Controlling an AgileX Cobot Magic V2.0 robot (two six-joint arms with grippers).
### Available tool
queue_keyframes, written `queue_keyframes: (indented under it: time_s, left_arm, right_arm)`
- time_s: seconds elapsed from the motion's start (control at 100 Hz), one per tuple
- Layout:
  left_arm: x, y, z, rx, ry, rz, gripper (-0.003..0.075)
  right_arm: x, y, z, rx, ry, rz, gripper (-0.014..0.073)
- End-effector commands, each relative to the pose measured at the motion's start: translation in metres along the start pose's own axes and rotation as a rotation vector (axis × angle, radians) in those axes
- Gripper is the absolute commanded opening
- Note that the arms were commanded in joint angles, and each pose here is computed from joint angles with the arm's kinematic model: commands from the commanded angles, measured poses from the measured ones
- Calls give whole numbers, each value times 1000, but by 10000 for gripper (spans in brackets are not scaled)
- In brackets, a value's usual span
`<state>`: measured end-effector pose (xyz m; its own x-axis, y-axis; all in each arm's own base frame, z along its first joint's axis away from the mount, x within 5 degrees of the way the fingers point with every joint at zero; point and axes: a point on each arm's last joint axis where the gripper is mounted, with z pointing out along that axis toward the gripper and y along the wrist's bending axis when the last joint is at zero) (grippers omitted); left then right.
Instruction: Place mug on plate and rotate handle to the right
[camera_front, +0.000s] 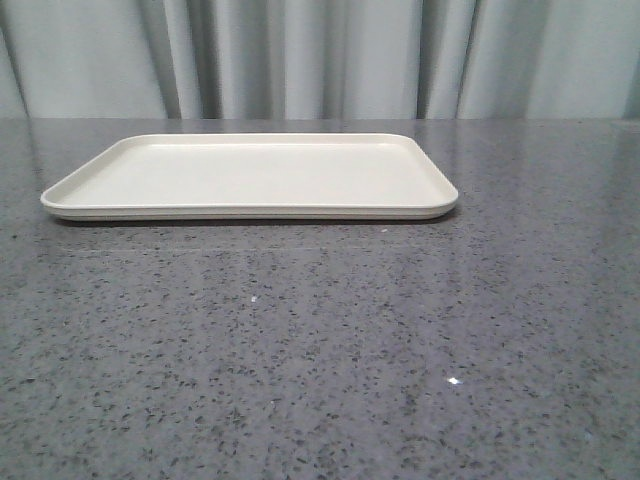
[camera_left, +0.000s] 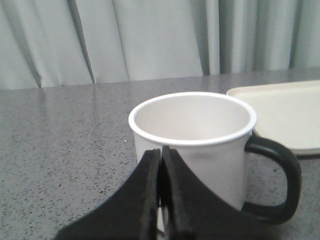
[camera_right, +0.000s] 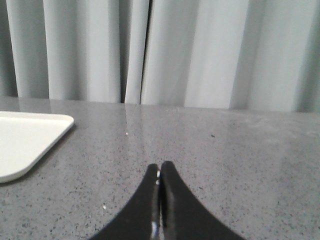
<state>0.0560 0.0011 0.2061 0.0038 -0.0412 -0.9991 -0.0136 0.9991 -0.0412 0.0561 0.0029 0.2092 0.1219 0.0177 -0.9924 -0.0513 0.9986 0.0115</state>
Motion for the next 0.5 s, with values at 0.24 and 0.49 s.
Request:
queue_keyframes:
  time_s: [0.24, 0.49]
  left_arm:
    - [-86, -7, -23, 64, -176, -243, -20]
    - [-157, -15, -21, 81, 90, -232, -20]
  right_arm:
    - [-79, -1, -15, 27, -27, -7, -65]
    - [-144, -2, -10, 46, 90, -3, -65]
